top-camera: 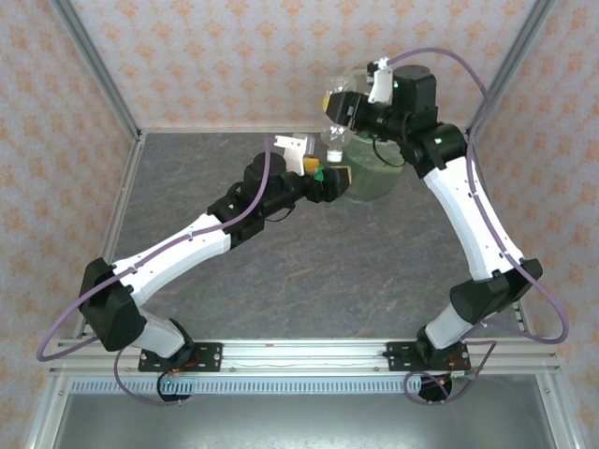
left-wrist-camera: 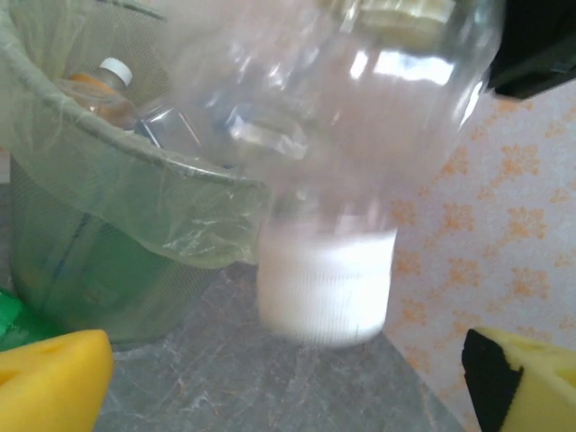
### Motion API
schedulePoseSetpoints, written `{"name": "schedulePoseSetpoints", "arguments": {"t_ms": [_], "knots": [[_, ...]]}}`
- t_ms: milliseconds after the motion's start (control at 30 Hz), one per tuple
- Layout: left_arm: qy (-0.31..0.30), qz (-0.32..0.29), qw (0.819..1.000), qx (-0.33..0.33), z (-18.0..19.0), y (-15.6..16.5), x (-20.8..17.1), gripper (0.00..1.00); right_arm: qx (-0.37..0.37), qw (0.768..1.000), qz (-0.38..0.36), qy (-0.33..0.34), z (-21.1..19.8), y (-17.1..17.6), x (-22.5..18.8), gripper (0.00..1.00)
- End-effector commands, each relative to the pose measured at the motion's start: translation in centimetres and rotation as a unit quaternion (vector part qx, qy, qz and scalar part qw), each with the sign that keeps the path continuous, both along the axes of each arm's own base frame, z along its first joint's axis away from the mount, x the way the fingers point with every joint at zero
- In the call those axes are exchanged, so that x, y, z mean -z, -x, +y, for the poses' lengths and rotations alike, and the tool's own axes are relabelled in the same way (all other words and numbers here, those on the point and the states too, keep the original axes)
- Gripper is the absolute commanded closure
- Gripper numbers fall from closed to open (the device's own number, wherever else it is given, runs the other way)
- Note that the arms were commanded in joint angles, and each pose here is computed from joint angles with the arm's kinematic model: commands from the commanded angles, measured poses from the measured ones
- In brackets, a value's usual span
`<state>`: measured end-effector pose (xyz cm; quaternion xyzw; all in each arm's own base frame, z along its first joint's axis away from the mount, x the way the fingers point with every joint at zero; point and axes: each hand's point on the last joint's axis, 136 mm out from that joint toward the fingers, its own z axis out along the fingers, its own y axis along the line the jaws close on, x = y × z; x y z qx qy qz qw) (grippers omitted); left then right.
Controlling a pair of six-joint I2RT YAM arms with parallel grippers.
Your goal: Put the plastic bottles in the bin
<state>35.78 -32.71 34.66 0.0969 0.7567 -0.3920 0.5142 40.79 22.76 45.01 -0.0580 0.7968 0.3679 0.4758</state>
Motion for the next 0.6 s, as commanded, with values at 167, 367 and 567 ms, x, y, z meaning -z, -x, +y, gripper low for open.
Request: {"name": "schedulePoseSetpoints", "arguments": {"t_ms": [167, 367, 567], "knots": [[0.037, -0.021, 0.998, -0.051, 4.3, 0.0, -3.3, 0.01, 0.175, 0.975, -0.062, 0.119, -7.0, -4.9, -2.7, 0.50], [0.038, -0.024, 0.996, -0.071, 6.2, 0.6, -3.6, 0.01, 0.275, 0.944, -0.078, 0.168, -10.7, -8.1, -2.4, 0.51], [0.040, -0.027, 0.995, -0.084, 7.4, 1.3, -3.9, 0.01, 0.314, 0.930, -0.095, 0.168, -11.5, -11.2, -1.7, 0.51]]}}
